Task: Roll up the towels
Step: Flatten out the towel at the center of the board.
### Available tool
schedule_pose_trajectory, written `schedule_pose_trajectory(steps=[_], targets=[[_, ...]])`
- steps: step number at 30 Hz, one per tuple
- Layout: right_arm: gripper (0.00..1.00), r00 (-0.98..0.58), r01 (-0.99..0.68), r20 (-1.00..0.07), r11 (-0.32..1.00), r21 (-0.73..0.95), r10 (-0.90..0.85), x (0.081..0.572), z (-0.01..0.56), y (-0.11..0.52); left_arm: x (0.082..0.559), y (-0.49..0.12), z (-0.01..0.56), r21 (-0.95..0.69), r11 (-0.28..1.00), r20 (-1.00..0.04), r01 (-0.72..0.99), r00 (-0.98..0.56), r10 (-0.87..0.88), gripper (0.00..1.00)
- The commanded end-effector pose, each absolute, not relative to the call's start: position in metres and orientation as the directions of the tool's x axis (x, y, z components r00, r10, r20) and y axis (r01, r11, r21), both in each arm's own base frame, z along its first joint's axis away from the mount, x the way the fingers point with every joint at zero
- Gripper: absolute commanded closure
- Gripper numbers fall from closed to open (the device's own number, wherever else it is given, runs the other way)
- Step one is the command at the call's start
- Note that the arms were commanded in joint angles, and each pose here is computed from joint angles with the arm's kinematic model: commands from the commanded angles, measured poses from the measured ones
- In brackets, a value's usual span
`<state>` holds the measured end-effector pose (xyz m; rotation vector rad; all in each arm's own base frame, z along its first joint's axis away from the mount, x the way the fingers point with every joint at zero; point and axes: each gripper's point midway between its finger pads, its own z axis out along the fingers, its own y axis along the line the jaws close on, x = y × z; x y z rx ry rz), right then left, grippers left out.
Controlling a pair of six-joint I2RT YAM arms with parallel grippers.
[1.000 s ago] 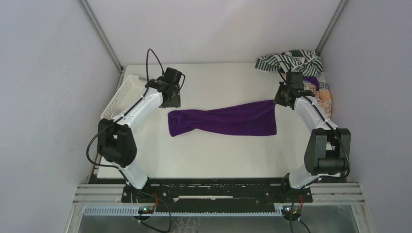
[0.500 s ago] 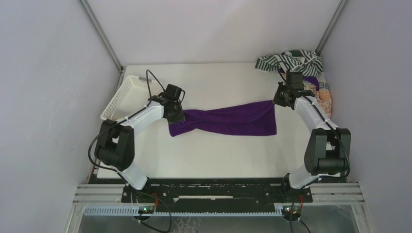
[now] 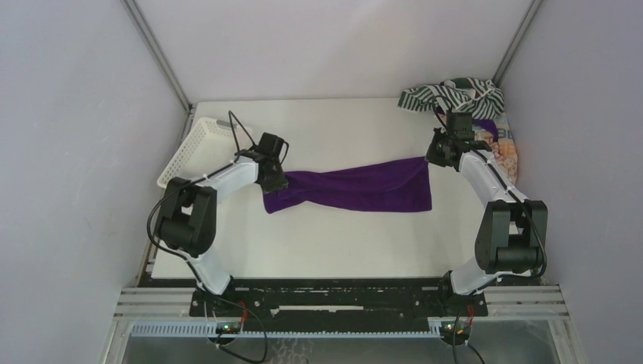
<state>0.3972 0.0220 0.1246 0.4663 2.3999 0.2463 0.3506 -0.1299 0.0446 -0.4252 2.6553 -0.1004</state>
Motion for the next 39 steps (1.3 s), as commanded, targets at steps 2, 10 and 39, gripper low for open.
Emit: schedule_pose_trajectory(steps=[2, 10, 39], targets=[[1.0, -0.688, 0.251, -0.611, 0.918, 0.306, 0.392, 0.405, 0.131, 0.022, 0.37, -0.142, 0.052, -0.198, 0.942, -0.441, -0.27, -0.834, -0.331, 0.65], [1.0, -0.651, 0.26, -0.635, 0.908, 0.328, 0.416, 0.407, 0.146, 0.015, 0.378, -0.151, 0.093, -0.299, 0.926, -0.48, -0.229, -0.803, -0.353, 1.0], [1.0, -0.143, 0.158, -0.82, 0.831, 0.534, 0.554, 0.268, 0.363, -0.018, 0.251, -0.106, 0.346, -0.575, 0.805, -0.719, 0.144, -0.559, -0.414, 1.0]])
